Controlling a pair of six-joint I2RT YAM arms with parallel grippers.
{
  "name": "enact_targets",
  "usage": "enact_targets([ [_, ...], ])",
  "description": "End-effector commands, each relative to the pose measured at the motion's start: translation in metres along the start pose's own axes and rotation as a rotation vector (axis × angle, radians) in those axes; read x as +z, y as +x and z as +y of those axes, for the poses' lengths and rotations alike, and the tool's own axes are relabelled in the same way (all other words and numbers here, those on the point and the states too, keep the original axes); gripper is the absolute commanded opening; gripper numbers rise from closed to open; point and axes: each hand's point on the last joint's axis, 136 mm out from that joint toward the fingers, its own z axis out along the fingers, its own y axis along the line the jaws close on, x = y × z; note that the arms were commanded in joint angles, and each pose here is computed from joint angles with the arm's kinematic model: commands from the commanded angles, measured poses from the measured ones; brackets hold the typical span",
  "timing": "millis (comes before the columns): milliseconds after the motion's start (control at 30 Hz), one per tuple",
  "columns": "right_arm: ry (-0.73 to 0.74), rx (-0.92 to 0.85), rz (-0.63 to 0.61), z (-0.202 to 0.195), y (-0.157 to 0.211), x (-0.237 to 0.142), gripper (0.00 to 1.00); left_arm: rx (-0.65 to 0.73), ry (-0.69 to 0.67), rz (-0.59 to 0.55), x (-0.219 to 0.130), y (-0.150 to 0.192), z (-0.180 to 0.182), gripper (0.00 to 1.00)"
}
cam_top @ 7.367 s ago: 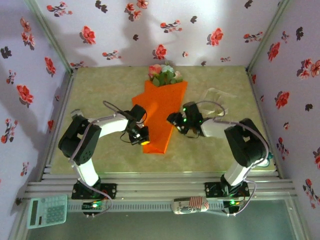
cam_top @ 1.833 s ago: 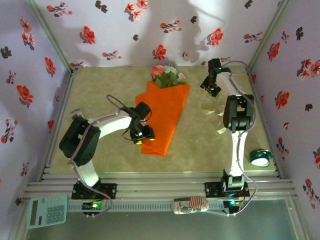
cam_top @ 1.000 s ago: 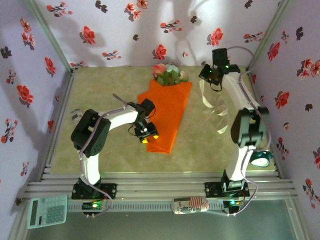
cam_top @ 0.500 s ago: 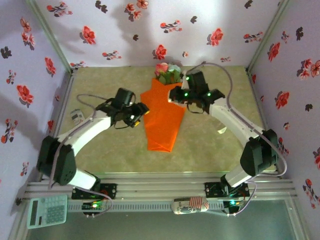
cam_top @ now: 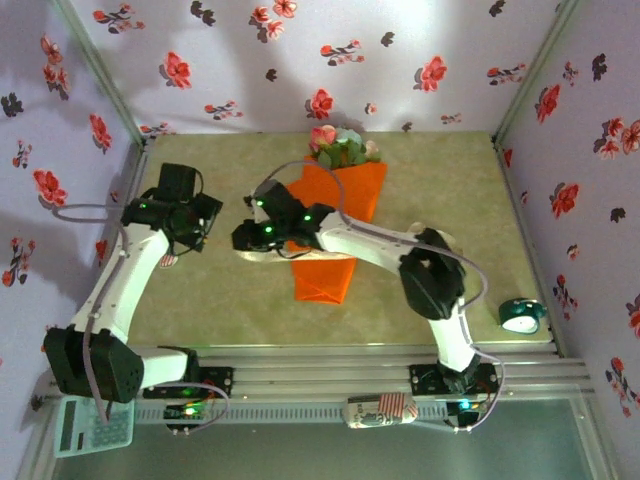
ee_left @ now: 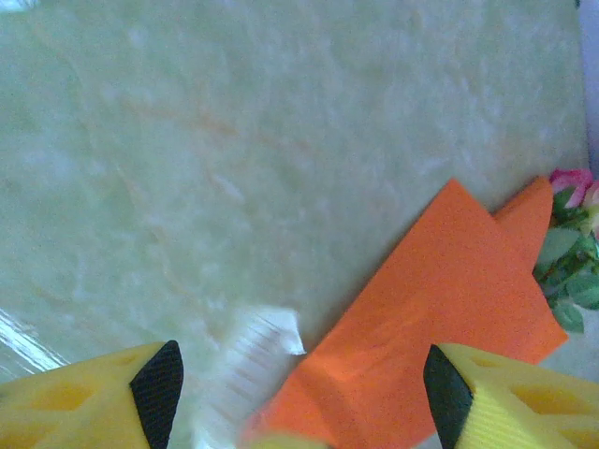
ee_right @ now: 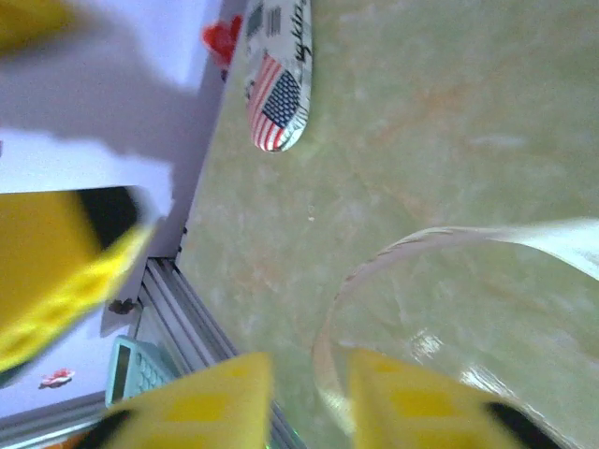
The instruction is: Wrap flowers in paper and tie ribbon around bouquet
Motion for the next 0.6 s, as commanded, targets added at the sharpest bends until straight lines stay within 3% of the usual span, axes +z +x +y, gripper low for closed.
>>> enact_targets([
  [0, 0.048, 0.052, 0.014, -0.003, -0.006, -0.013, 0.50, 0.088, -0.137, -0.034, -0.011, -0.008, 0.026, 0.72],
  [67, 0.095, 0.062, -0.028, -0.012, -0.015, -0.039, 0.58, 0.070, -0.144, 0.042, -0.004, 0.007, 0.030, 0.72],
  [200, 0.231, 0.153, -0.125, -0.058, -0.027, -0.103, 0.61, 0.037, -0.133, 0.164, 0.011, 0.047, 0.032, 0.72],
  [400, 0.503, 0.493, -0.275, -0.188, -0.005, -0.216, 0.61, -0.055, -0.130, 0.444, 0.051, 0.159, 0.024, 0.73],
  [467, 0.575, 0.650, -0.339, -0.229, 0.009, -0.252, 0.61, -0.128, -0.137, 0.465, 0.064, 0.186, 0.023, 0.73],
  [567, 0.700, 0.804, -0.431, -0.271, 0.022, -0.304, 0.61, -0.230, -0.157, 0.436, 0.088, 0.197, 0.025, 0.74],
])
